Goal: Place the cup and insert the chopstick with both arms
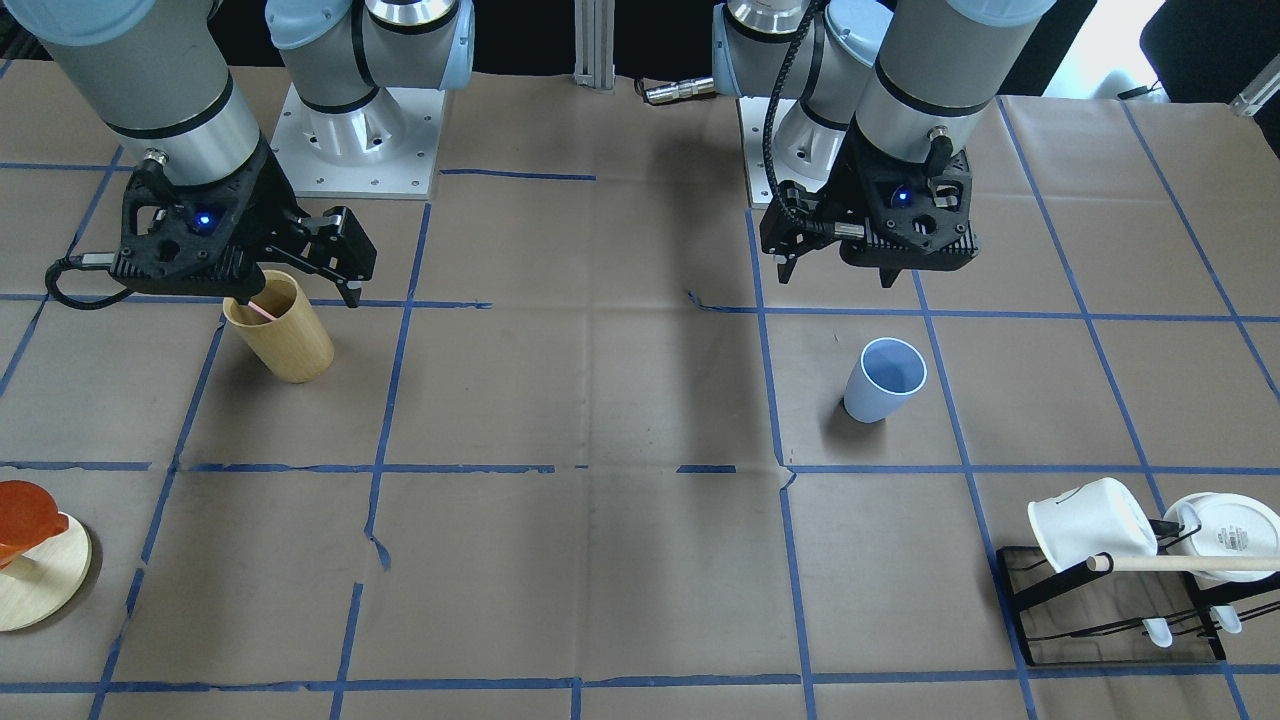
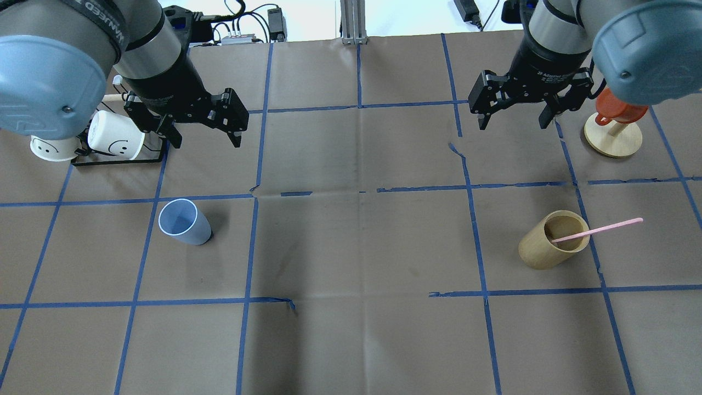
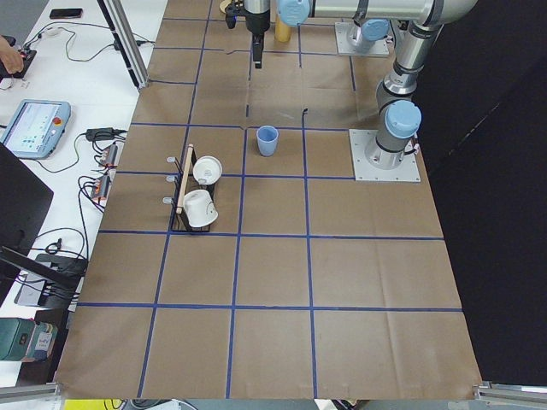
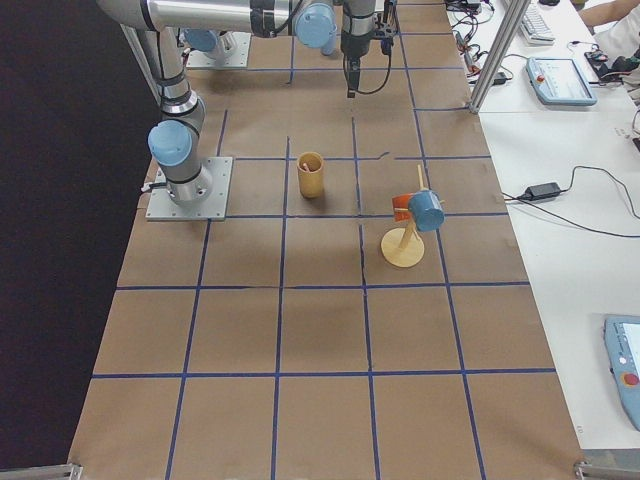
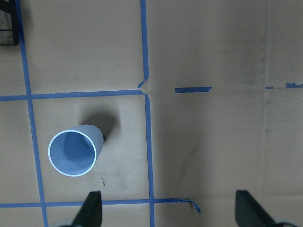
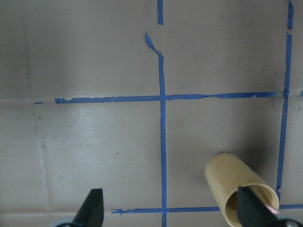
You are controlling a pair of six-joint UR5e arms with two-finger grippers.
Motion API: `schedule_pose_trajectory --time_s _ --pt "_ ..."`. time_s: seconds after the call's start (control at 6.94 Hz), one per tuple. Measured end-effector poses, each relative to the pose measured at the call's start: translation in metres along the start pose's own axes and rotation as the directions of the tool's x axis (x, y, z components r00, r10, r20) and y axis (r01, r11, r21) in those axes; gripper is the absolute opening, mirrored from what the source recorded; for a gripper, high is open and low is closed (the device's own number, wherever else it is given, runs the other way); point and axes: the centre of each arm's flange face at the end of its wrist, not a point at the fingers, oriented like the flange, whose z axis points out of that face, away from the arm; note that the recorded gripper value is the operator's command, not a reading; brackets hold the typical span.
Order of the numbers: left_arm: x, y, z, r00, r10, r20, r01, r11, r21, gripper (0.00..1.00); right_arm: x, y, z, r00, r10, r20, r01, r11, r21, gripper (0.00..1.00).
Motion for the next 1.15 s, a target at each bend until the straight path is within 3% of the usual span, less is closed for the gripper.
schedule_pose_trajectory --time_s 1.15 --pt "-0.001 0.001 -0.002 1.0 -0.001 0.002 0.001 1.0 0.005 1.0 0.015 -0.009 0.008 1.0 0.023 -0.014 -0.024 1.0 -0.019 1.0"
